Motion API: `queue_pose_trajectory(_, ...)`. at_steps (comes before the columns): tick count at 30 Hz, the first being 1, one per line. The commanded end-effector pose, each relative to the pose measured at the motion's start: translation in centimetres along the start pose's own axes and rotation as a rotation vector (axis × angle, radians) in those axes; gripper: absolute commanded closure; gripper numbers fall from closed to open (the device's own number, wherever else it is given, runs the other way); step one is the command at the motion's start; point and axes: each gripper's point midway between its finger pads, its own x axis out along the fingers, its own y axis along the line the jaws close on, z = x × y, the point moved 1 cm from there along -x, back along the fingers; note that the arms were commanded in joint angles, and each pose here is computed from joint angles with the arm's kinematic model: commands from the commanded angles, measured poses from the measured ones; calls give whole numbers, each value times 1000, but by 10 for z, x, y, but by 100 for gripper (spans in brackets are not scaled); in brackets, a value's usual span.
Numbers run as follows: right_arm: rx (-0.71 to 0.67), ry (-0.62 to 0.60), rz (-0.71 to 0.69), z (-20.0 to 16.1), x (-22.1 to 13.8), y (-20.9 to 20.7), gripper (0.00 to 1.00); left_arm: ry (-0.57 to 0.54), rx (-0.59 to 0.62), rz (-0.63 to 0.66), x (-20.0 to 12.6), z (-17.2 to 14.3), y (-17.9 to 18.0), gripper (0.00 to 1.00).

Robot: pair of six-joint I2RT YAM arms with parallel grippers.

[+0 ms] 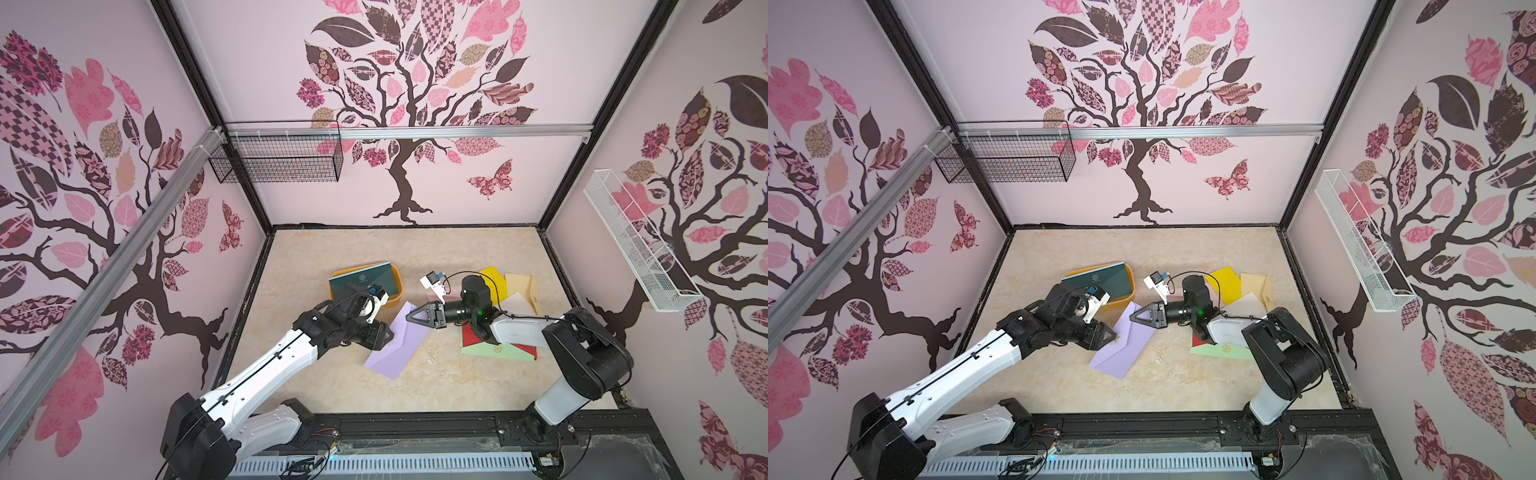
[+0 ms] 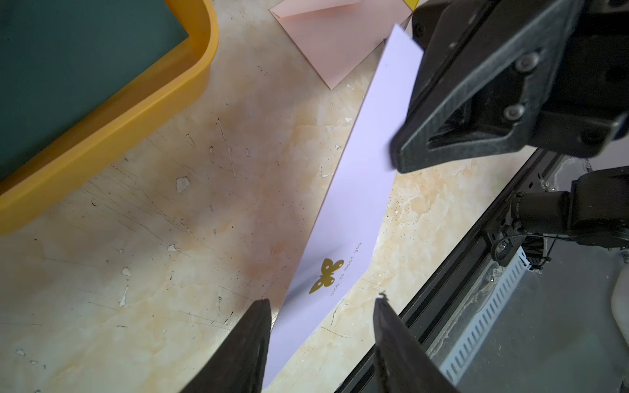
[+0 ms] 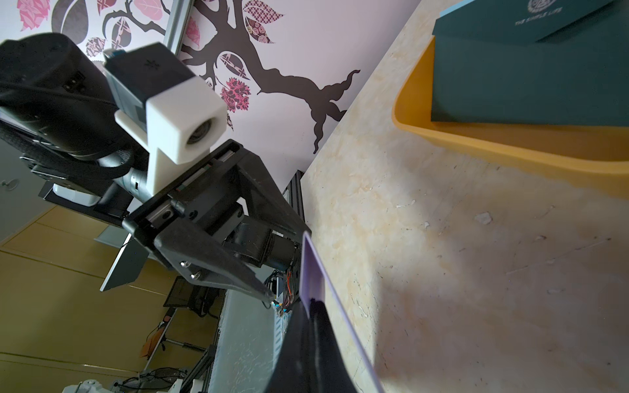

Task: Put the sealed envelopes into the storage box
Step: Pick up the envelope from the center of the board.

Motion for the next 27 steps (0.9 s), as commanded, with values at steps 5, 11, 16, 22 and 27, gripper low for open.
queue_pose_trajectory(5,-81,5,55,4,1,26,100,1,79,-39,12,5,-3,49)
queue_pose_trajectory(11,-86,7,54,3,1,27,100,34,70,-59,19,-2,-4,66)
queue_pose_trajectory(16,-89,8,53,3,0,27,100,54,53,-53,20,-9,-1,76)
queue_pose_trajectory(22,-90,6,48,4,0,28,100,38,44,-47,17,-6,-2,93)
queue_pose_trajectory(27,-91,8,3,5,-2,27,85,23,51,-33,11,0,-2,100)
